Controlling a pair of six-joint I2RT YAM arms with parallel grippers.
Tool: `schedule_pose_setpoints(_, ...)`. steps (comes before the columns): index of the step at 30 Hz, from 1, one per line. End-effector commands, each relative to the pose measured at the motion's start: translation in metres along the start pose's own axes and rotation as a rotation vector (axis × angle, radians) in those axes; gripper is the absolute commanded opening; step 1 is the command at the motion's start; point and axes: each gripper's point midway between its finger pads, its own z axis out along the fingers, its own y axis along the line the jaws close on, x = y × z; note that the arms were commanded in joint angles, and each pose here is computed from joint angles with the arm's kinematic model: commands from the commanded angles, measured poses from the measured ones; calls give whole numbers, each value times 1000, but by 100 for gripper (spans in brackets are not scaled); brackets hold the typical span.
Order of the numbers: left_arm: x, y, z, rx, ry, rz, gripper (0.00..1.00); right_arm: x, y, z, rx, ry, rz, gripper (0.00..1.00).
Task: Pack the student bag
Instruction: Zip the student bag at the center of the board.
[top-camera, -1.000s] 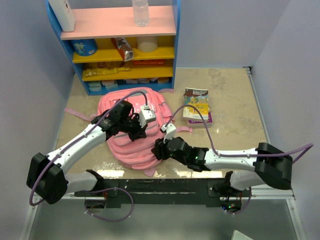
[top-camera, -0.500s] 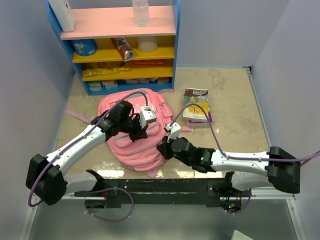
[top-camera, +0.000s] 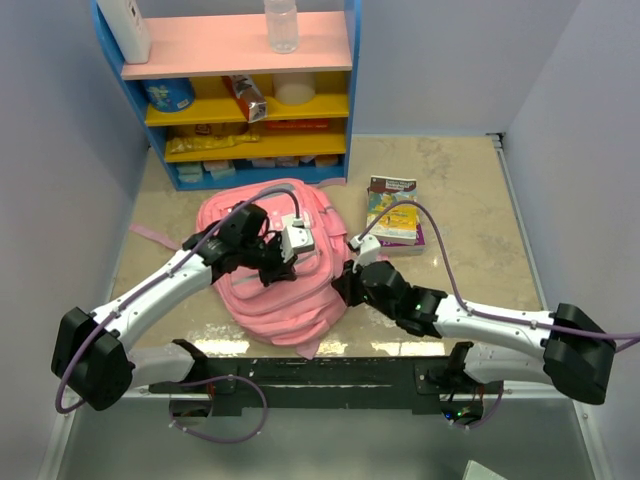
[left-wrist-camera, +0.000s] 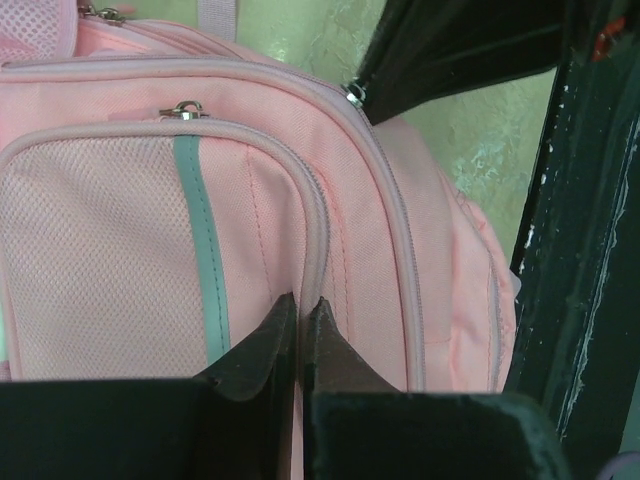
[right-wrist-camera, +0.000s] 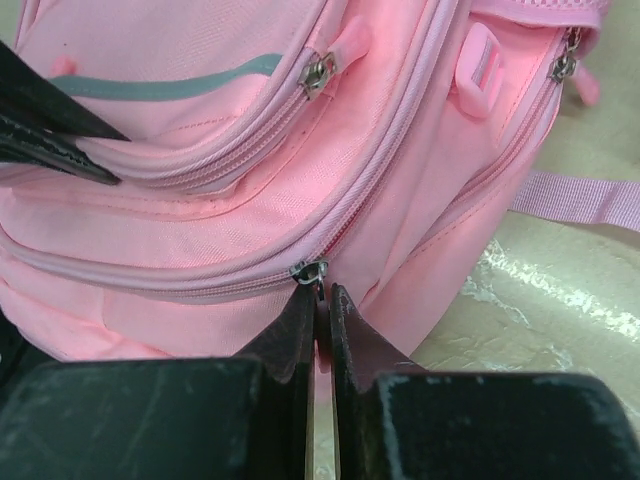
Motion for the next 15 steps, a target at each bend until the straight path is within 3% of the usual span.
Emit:
schedule_pose_setpoints(1,12,-18,-5,66,40,46,0,-12,-30,-1,86,-23,-50,0)
schedule_pose_setpoints(15,35,-92,-21,361,135,338,0,-51,-44,40,83,-48,-94,0)
